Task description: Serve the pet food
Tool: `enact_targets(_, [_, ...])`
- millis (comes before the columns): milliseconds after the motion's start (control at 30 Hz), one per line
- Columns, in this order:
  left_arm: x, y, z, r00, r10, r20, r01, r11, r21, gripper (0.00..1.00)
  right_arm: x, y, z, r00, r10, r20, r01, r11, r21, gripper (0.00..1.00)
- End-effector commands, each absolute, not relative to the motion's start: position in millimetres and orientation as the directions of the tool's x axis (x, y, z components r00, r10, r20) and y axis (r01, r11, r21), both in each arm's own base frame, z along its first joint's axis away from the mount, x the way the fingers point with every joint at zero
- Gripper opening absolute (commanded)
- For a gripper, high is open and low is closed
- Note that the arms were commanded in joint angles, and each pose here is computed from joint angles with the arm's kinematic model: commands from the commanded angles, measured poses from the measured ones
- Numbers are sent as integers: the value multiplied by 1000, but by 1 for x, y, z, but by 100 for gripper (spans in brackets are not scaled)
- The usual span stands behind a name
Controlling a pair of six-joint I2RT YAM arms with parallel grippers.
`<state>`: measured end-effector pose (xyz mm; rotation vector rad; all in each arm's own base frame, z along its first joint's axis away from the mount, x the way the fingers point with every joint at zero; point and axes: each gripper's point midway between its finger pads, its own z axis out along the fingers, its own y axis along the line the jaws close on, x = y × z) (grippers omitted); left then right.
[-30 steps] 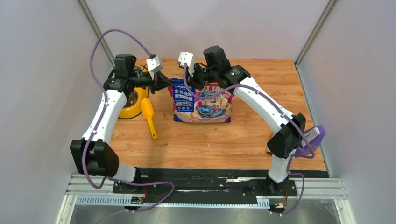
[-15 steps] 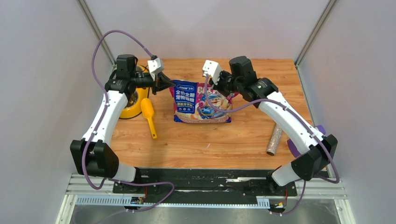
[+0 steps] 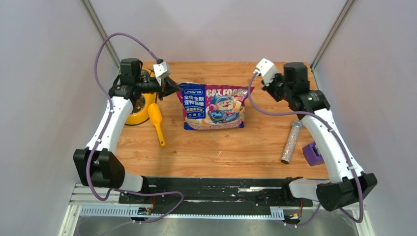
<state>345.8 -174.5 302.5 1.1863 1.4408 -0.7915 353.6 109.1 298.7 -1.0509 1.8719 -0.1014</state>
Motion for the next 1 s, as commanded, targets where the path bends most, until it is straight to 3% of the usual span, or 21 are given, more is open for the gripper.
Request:
enact_targets(0, [349,-155,323,100,252,-962,917,352,187,0,348,48,337,-243,-692,-680,-422,707,-568,0])
enact_targets(33, [348,-156,325,100,244,-965,919,349,184,0,348,52,345,-225,-673,-704,-416,720,-556,0])
enact_targets(100, [346,-159,328,83,216,-973,925,346,155,15,349,69,361,-173,-610,-773,-439,750,-494,0])
enact_targets(133, [344,-160,330,72,205,-976,929,343,141,30,348,82,367,-146,-576,-804,-473,755,-455,1])
enact_targets(200, [341,-164,332,70,192,-979,934,333,132,44,346,109,380,-112,-492,-864,-543,758,-361,35])
enact_targets(267, [339,-166,331,69,190,-979,936,327,130,50,341,145,387,-85,-421,-903,-647,712,-271,63])
enact_targets(367, [337,-167,330,63,189,-980,939,322,123,52,329,198,396,-79,-324,-943,-797,588,-135,76])
enact_targets(600, [335,-174,323,26,178,-984,952,295,79,51,329,300,386,-7,-321,-947,-938,330,-105,77])
enact_targets(667, [336,-174,321,11,181,-983,954,293,64,46,332,323,379,16,-332,-943,-952,284,-116,76])
enact_targets(700, [337,-174,318,13,187,-982,955,288,68,38,335,333,376,21,-336,-942,-956,268,-116,74])
enact_targets(767, [337,-175,315,2,194,-981,959,279,57,26,340,351,372,30,-327,-944,-966,234,-112,62])
enact_targets(833, [338,-174,315,-1,198,-980,960,273,54,17,344,365,370,29,-314,-949,-972,212,-100,44])
enact_targets(967, [341,-175,317,4,198,-980,963,262,57,6,351,385,357,40,-333,-942,-973,201,-113,31])
